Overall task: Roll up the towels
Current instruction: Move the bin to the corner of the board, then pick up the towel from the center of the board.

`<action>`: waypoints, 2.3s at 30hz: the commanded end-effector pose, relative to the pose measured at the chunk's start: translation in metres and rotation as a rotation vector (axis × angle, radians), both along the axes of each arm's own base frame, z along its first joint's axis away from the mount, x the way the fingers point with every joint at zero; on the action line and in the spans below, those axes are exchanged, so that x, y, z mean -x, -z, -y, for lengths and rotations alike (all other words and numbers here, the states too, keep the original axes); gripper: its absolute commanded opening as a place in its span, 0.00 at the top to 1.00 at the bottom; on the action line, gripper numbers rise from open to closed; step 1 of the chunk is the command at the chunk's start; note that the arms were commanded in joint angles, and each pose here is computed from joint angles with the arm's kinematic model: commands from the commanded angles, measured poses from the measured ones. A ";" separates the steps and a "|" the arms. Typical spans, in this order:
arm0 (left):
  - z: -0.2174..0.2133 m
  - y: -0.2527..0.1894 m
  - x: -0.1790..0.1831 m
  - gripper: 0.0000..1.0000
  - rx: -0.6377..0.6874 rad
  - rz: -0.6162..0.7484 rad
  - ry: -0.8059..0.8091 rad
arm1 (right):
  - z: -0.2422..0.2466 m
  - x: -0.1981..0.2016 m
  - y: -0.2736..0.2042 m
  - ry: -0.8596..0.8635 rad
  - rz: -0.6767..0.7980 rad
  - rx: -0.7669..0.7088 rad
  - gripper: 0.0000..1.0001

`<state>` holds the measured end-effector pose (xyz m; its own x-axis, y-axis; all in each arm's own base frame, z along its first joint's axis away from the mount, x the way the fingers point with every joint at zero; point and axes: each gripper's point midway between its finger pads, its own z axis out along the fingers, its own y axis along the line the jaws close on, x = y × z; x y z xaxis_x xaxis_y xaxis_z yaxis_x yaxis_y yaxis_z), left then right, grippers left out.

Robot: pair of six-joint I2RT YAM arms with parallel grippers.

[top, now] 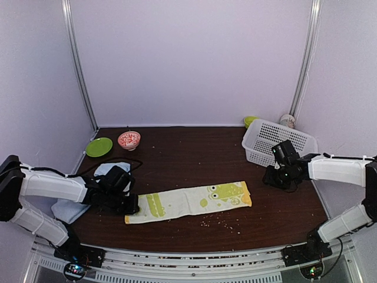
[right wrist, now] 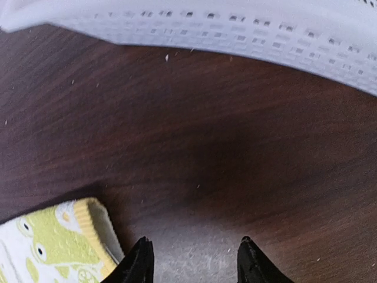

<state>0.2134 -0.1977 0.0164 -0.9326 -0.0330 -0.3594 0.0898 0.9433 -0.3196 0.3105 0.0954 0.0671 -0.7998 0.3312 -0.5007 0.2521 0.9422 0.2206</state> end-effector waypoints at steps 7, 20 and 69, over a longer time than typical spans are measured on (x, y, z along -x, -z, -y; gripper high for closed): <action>-0.011 0.012 0.011 1.00 -0.050 -0.041 0.002 | -0.068 0.051 0.025 -0.113 -0.076 -0.153 0.48; -0.014 0.009 0.013 1.00 -0.050 -0.036 0.000 | -0.080 0.073 0.060 -0.110 -0.181 -0.119 0.55; 0.051 -0.033 -0.015 0.89 0.068 0.012 0.106 | -0.117 0.056 -0.099 -0.515 0.237 0.060 1.00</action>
